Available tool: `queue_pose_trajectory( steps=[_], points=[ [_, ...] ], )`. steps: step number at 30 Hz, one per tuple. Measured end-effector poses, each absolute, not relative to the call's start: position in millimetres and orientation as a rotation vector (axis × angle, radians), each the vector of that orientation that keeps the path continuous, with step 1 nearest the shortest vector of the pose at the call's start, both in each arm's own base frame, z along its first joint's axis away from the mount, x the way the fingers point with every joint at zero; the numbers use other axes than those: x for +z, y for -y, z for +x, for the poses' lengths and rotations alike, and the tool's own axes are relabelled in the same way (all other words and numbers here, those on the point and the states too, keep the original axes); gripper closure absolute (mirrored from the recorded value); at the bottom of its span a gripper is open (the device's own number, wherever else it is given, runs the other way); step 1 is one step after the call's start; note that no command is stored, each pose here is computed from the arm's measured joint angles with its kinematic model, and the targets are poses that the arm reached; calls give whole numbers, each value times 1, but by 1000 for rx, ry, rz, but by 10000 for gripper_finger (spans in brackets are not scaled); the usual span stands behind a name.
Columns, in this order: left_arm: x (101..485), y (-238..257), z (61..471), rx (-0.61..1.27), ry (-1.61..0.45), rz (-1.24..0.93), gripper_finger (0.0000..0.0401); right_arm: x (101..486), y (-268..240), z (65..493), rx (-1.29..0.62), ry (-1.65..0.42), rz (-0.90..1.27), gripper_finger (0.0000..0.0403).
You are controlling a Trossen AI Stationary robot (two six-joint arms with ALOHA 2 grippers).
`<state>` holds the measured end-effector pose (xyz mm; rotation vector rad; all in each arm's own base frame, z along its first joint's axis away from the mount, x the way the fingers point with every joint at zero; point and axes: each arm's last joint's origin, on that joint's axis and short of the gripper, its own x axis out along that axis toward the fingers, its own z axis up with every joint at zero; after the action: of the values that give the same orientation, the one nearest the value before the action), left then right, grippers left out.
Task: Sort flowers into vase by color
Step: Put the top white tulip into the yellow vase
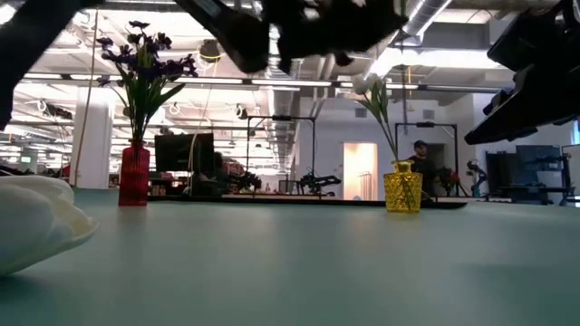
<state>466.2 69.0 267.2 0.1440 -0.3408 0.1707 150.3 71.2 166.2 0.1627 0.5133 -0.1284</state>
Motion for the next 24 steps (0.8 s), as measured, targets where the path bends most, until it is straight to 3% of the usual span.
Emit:
queue_pose_trajectory(
  steps=[8, 24],
  points=[
    [251, -116, 515, 217, 402, 159, 401, 150, -75, 141, -99, -520, 229, 278],
    [252, -175, 509, 356, 353, 212, 401, 142, -78, 135, -89, -497, 278, 278]
  ],
)
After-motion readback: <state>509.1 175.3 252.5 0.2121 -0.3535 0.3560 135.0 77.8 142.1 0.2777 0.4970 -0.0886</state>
